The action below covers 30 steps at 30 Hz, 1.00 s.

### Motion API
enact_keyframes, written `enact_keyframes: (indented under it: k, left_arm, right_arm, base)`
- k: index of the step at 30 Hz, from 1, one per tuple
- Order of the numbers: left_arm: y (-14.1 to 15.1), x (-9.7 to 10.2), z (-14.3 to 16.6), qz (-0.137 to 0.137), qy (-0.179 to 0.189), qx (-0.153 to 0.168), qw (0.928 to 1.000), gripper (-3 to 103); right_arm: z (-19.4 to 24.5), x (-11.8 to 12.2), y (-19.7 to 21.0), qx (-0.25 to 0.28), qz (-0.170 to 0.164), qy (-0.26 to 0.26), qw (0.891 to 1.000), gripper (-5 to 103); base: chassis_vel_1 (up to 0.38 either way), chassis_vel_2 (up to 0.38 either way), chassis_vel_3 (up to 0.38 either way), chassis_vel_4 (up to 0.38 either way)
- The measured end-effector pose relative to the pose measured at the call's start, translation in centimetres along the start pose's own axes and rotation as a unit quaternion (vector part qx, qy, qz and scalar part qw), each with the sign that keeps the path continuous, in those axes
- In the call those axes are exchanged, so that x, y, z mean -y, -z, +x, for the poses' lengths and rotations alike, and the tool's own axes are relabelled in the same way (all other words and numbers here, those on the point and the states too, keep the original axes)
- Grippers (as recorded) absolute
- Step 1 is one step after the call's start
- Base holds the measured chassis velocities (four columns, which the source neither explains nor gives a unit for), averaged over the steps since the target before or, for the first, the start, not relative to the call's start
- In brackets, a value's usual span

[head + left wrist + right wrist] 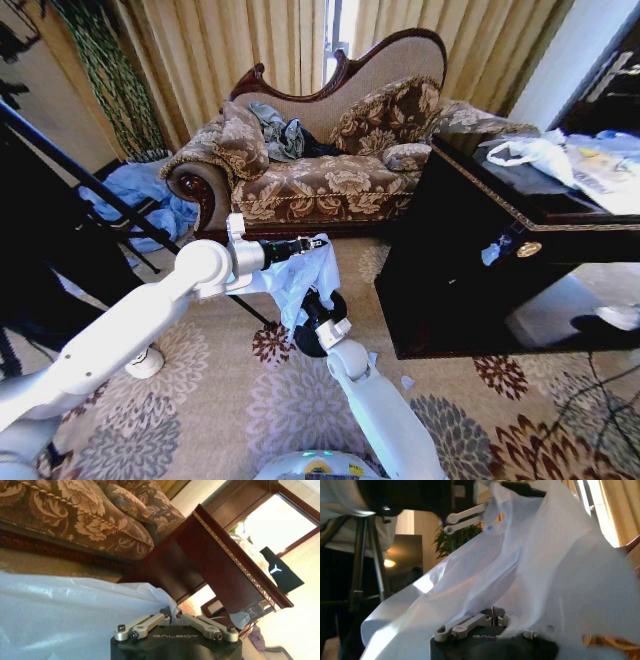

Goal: Place a garbage bag over the trash bin.

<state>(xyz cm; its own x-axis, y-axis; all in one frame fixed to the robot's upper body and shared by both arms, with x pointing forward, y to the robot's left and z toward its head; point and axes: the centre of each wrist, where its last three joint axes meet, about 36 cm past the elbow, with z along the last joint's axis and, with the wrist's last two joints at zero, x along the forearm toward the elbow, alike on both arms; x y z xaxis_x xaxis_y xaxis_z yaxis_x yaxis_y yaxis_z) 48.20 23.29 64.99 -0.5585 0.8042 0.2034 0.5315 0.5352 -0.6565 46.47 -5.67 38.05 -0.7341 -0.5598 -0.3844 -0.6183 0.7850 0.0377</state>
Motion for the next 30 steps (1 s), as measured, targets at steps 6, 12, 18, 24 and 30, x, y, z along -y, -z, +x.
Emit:
enact_keyframes:
  k: [6, 12, 18, 24, 30]
  left_arm:
    - [-0.2, -0.3, -0.7, 0.002, 0.002, -0.002, 1.0000, 0]
    - [0.1, 0.0, -1.6, -0.001, -0.004, 0.000, 1.0000, 0]
    - [0.1, 0.0, -2.3, 0.002, -0.004, 0.000, 1.0000, 0]
    - [-0.1, -0.1, -2.3, 0.002, -0.003, -0.001, 1.0000, 0]
    - [-0.5, -0.6, -2.2, 0.006, 0.003, -0.005, 1.0000, 0]
  right_arm:
    - [-1.3, 0.8, 1.1, 0.009, 0.000, -0.003, 1.000, 0]
    - [-1.7, 0.4, 0.8, 0.009, -0.007, -0.009, 1.000, 0]
    - [-3.1, 0.2, -0.1, 0.008, -0.012, -0.040, 0.999, 0]
    - [-4.0, 0.1, -0.1, 0.002, -0.014, -0.056, 0.998, 0]
    - [-4.4, 0.1, 0.3, -0.015, -0.011, -0.077, 0.997, 0]
  base:
    - [0.000, 0.000, 0.000, 0.000]
    - [0.000, 0.000, 0.000, 0.000]
    - [0.000, 0.000, 0.000, 0.000]
    - [0.000, 0.000, 0.000, 0.000]
    - [0.000, 0.000, 0.000, 0.000]
